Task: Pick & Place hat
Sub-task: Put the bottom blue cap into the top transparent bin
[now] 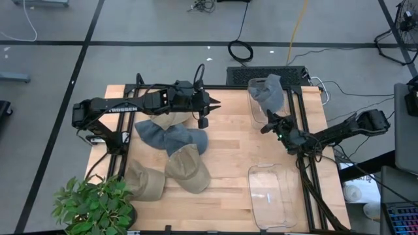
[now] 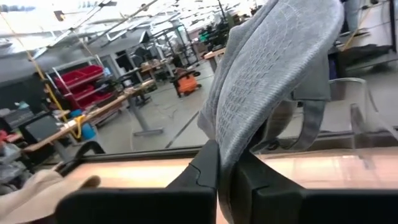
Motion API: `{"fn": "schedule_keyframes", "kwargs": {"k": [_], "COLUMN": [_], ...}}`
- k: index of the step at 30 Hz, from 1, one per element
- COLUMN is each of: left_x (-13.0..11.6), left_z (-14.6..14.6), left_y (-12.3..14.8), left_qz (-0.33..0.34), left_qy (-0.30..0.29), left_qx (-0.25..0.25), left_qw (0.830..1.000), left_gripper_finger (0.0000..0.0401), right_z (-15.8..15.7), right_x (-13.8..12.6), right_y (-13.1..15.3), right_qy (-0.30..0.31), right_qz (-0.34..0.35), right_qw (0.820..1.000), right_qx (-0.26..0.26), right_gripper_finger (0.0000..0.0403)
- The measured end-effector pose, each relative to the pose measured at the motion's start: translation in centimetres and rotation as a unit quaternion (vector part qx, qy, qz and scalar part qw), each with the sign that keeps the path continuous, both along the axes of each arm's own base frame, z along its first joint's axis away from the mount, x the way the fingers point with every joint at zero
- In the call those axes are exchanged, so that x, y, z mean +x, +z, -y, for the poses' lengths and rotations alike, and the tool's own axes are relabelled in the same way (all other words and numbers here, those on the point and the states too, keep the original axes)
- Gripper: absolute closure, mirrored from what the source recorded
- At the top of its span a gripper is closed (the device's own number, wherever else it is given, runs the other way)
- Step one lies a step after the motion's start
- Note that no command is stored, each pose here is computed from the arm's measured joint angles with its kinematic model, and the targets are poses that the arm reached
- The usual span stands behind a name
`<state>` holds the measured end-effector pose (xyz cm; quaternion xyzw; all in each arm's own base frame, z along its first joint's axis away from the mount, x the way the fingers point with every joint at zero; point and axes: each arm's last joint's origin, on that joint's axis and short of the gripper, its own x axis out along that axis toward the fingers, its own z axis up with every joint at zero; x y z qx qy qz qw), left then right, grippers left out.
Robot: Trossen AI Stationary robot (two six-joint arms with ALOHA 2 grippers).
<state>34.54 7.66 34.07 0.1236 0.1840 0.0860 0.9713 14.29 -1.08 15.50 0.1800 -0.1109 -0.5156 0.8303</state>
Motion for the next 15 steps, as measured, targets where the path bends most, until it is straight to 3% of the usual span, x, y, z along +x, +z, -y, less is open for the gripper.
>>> {"fn": "schedule_keyframes", "kwargs": {"k": [4, 15], "left_x": [-0.04, -0.06], "left_z": [0.0, 0.0], "left_y": [-0.11, -0.16], "left_qz": [-0.005, -0.008], "left_qy": [0.001, 0.002], "left_qx": [-0.003, -0.005], "left_qw": [1.0, 1.0], "left_gripper_finger": [0.0325, 0.0325], "right_z": [0.21, 0.24], "right_x": [0.01, -0.01], "right_y": [-0.05, 0.23], "right_qy": [-0.007, -0.01], "right_qz": [-0.015, -0.076], "right_qw": [1.0, 0.996], "right_qx": [-0.007, -0.042], "right_gripper_finger": [0.0347, 0.0163]}}
